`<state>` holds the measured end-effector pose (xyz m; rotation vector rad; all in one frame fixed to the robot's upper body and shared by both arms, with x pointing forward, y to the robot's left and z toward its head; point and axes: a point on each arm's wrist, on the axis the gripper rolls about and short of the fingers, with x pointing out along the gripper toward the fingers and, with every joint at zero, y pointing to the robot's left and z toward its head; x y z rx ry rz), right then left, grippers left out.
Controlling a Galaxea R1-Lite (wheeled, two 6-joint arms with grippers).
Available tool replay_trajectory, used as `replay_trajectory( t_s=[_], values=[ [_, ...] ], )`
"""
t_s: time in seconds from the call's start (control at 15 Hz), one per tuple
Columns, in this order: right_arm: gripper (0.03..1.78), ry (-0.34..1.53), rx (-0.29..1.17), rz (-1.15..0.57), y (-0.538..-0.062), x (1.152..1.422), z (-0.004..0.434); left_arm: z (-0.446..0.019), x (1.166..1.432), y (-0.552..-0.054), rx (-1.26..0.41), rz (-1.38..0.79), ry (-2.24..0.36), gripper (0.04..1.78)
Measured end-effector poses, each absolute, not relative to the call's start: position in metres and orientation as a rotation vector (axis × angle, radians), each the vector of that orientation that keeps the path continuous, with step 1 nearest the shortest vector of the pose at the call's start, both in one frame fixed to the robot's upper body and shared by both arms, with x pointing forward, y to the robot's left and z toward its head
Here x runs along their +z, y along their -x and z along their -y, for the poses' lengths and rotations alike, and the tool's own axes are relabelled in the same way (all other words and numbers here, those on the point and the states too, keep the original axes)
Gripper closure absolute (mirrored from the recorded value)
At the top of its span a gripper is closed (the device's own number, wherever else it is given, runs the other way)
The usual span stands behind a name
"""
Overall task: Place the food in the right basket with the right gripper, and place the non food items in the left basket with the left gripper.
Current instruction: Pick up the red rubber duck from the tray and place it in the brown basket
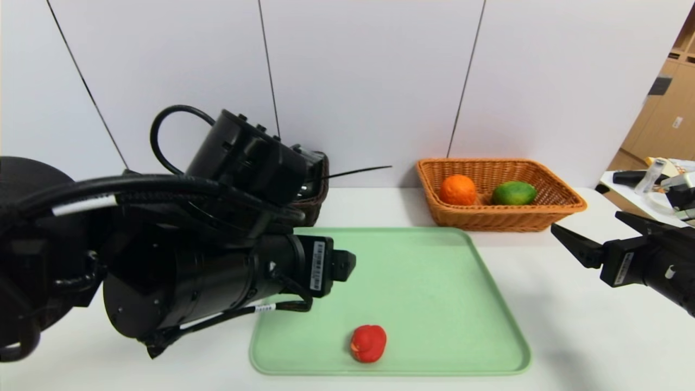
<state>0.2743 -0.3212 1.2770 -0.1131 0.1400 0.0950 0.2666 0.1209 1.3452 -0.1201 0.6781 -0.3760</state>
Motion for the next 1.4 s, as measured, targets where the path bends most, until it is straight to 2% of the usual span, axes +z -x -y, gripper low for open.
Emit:
replay_trajectory(
  t_s=[0.8,1.4],
  values=[
    [0.12,0.104,0.090,-0.098,-0.272,1.279,0.322,-0.081,1.278,-0.264,-0.324,-0.882,0.072,0.13],
    [0.12,0.102,0.094,-0.101,-0.274,1.278,0.321,-0.057,1.261,-0.265,-0.366,-0.885,0.070,0.13]
  ],
)
